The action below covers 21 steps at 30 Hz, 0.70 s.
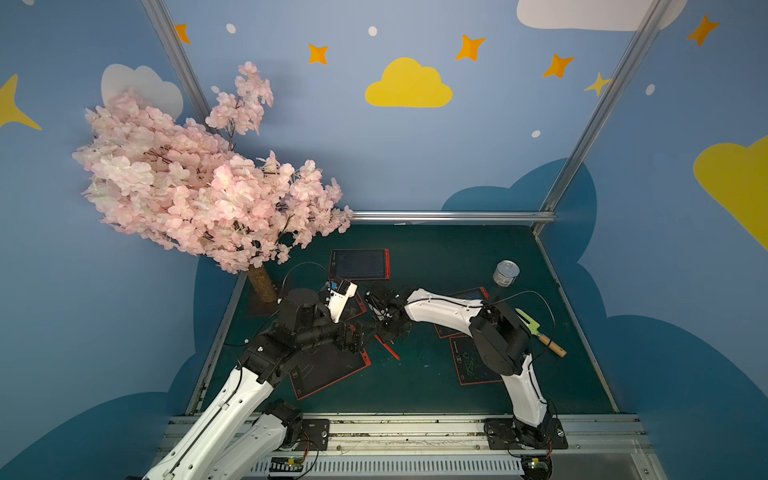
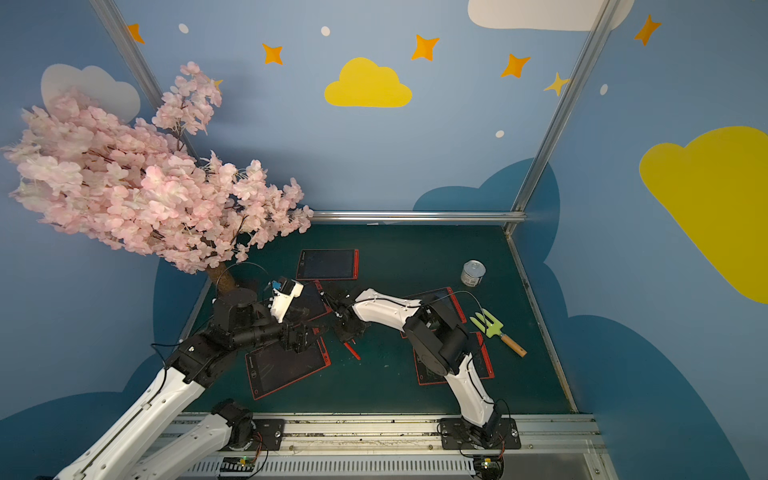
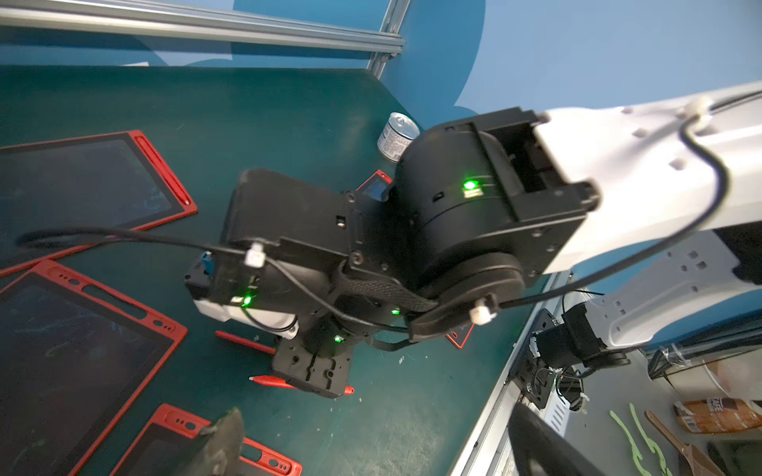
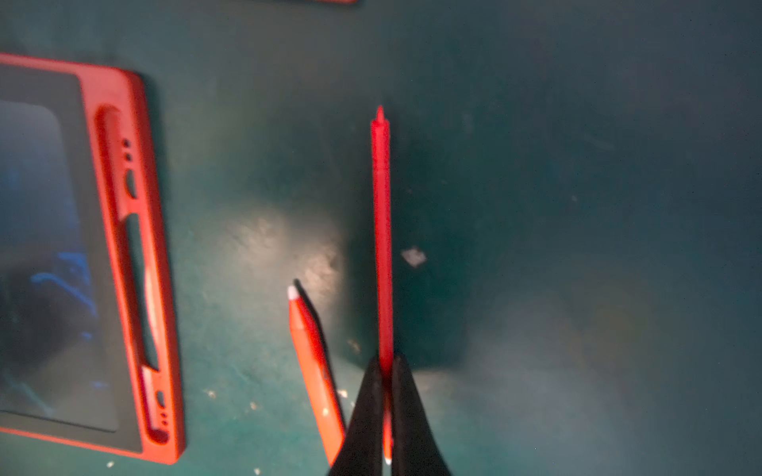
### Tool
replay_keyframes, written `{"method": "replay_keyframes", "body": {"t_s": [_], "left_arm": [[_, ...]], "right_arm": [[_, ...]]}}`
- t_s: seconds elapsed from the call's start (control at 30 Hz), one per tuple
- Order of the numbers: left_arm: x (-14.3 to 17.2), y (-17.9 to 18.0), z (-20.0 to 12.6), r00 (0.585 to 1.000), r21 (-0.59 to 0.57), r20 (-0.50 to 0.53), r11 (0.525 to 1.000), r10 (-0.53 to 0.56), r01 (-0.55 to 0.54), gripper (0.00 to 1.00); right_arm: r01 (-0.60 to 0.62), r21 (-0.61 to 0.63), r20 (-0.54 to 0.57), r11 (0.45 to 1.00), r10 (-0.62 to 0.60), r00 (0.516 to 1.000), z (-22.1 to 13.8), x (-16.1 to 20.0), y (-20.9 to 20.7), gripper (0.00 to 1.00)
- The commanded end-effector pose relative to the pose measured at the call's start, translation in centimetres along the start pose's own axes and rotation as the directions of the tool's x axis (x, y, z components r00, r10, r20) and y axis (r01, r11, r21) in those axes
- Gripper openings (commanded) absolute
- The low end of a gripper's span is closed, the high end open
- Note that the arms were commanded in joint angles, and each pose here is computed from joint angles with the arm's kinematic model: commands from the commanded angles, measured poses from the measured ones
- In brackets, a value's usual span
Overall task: Place the stylus back onto the writing tablet
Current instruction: Pick up the stylus from the center of the board.
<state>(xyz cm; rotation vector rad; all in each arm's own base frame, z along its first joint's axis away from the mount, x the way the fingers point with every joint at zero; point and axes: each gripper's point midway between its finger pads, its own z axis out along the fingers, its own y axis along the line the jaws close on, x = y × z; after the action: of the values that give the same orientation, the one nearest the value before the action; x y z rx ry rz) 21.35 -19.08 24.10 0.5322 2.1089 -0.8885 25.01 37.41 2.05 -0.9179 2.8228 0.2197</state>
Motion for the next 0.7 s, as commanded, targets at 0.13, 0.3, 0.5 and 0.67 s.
{"method": "replay_keyframes", "body": {"t_s": [0.13, 0.3, 0.5, 0.67], "left_arm": [[0.8, 1.9, 0.4, 0.974, -0.104, -0.012, 0.969, -0.226, 0.224, 0.97], [1.7, 2.3, 1.8, 0.930, -0.090, -0.032, 0.928, -0.367, 0.363, 0.96], [1.9, 3.0, 4.7, 0.850, -0.071, -0.053, 0.851, -0.524, 0.520, 0.87], [1.5, 3.0, 6.3, 0.818, -0.005, -0.033, 0.819, -0.574, 0.574, 0.77]], "right_arm": [[-0.117, -0.055, 0.023, 0.992, 0.118, 0.993, -2.7, 1.8, -3.4, 0.01], [-0.154, -0.132, 0.078, 0.979, 0.166, 0.983, -4.9, 2.4, -4.2, 0.01], [-0.146, -0.205, 0.155, 0.968, 0.180, 0.971, -8.4, 1.8, -3.7, 0.01], [-0.124, -0.269, 0.197, 0.955, 0.181, 0.964, -10.8, 1.1, -2.8, 0.02]]}}
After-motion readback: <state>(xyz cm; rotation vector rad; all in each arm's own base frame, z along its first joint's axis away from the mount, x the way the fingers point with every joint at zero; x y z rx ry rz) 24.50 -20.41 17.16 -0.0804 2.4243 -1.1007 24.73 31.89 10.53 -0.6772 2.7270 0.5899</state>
